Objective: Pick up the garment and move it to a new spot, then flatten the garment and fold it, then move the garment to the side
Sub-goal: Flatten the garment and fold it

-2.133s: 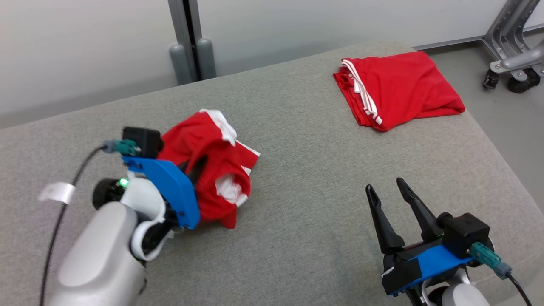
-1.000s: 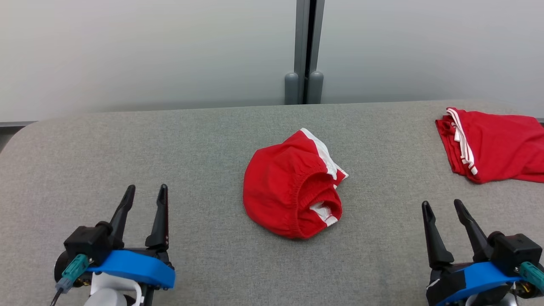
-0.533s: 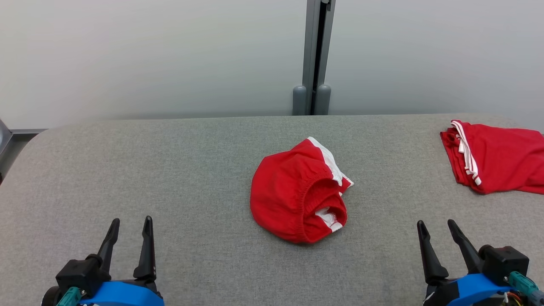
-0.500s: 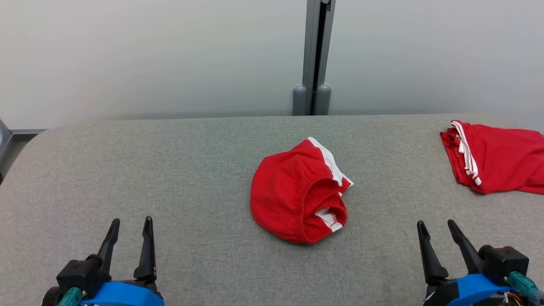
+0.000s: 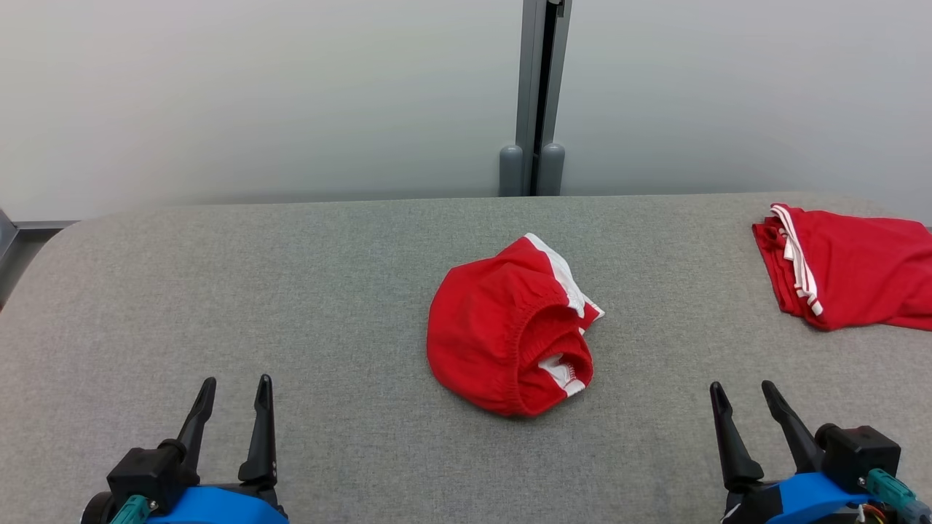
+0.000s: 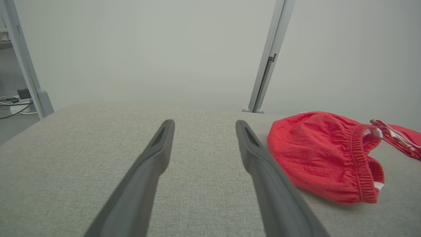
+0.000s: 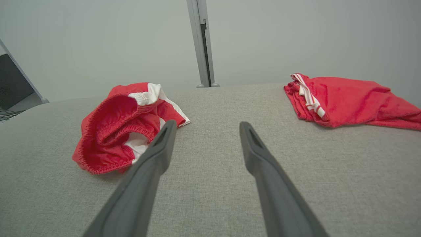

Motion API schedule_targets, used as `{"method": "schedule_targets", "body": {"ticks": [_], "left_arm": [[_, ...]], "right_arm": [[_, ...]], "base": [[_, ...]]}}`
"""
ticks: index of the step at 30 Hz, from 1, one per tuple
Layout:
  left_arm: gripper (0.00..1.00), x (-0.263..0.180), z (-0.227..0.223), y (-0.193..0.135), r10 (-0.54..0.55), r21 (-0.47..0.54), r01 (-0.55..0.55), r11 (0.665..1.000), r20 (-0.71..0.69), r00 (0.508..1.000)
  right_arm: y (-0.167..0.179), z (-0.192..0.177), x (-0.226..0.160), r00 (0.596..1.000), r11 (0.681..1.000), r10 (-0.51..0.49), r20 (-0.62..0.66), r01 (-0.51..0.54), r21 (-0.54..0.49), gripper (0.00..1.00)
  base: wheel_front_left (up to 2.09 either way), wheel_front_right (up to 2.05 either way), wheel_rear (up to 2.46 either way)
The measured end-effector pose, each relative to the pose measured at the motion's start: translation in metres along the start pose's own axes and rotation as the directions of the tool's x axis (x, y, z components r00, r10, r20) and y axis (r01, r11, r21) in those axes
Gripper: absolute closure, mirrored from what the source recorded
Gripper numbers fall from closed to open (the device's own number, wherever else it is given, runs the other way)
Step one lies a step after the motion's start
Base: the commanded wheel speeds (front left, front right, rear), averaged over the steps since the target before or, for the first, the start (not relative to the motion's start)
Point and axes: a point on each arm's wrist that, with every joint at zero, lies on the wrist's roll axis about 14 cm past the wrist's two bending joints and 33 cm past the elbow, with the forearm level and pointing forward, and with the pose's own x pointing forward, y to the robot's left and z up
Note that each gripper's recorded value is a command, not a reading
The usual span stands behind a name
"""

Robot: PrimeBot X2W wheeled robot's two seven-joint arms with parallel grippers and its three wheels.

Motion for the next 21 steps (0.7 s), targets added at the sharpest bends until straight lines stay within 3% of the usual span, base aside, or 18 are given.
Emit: {"method": "schedule_targets", "body": {"ticks": [15,21], "left_arm": [[0.00,0.006,-0.004,-0.014,-0.042,0.000,0.042,0.999,-0.029,0.999],[0.00,0.026,-0.002,-0.050,-0.175,0.016,0.176,0.984,-0.058,0.983]], "right_arm": [[-0.001,-0.004,0.002,1.000,1.000,-0.003,-0.010,0.003,0.007,0.00],[-0.003,-0.008,0.004,1.000,1.000,-0.009,-0.018,0.009,0.010,0.00]], "base": [[0.00,0.00,0.00],[0.00,0.00,0.00]]}}
